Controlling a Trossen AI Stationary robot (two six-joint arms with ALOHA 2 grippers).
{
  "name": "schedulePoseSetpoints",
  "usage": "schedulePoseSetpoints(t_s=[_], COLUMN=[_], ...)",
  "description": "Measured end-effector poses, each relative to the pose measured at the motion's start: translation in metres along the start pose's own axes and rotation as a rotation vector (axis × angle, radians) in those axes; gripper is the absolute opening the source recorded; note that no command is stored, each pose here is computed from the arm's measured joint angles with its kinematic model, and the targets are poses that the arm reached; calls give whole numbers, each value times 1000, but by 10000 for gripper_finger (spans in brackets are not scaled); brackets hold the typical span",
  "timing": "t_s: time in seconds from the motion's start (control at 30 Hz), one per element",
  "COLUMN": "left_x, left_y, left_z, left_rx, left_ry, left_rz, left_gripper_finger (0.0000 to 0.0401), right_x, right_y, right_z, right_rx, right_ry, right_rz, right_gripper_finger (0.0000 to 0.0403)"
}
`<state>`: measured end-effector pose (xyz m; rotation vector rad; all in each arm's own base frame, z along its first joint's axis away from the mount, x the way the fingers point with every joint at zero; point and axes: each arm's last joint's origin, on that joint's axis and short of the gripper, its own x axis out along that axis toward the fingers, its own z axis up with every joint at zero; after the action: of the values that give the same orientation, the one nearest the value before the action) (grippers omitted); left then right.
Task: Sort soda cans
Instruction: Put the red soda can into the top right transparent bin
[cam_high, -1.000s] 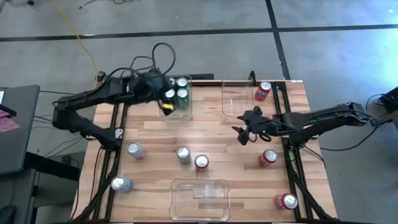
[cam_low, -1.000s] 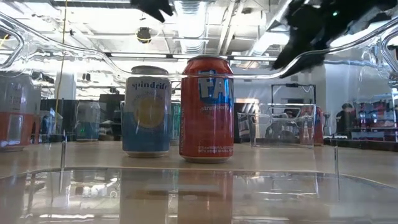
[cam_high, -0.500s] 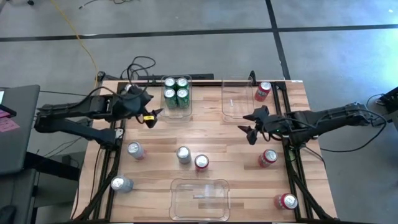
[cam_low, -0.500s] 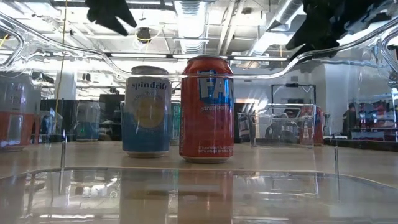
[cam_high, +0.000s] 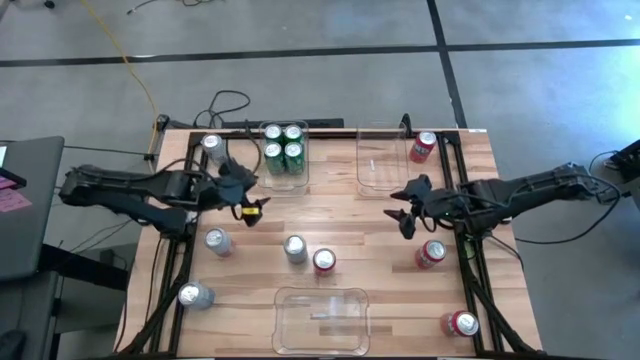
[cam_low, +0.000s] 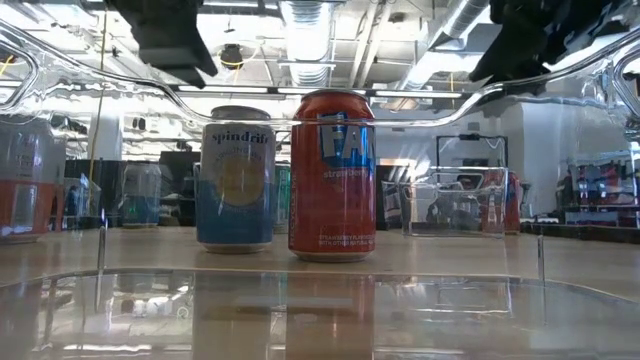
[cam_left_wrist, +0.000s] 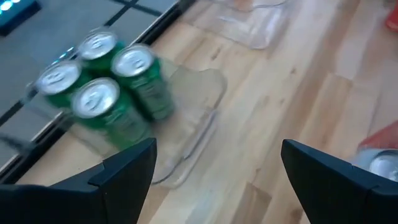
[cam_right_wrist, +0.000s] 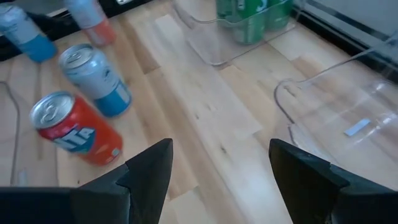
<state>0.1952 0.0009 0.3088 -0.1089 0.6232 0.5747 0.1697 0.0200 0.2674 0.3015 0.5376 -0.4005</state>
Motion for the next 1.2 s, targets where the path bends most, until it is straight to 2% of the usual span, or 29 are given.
schedulePoseSetpoints(t_s=[0.23, 0.4, 0.63, 0.93, 1.2], left_x=[10, 13, 11, 11, 9], left_y=[-29, -41, -44, -41, -42], left_z=[0, 1, 1, 3, 13], left_rx=[95, 102, 74, 12, -39], left_ry=[-27, -51, -64, -114, -223], left_rz=[-98, -132, -135, -22, 4], left_gripper_finger=[338, 338, 338, 338, 338], right_x=[-2, -2, 0, 8, 14], right_y=[5, 4, -1, -28, -79], right_z=[-1, -1, -1, 9, 24], right_rx=[-9, -10, -7, 78, 253], right_ry=[-8, -9, 8, -52, -107], right_rz=[30, 29, -6, -242, -518], right_gripper_finger=[285, 285, 285, 285, 285])
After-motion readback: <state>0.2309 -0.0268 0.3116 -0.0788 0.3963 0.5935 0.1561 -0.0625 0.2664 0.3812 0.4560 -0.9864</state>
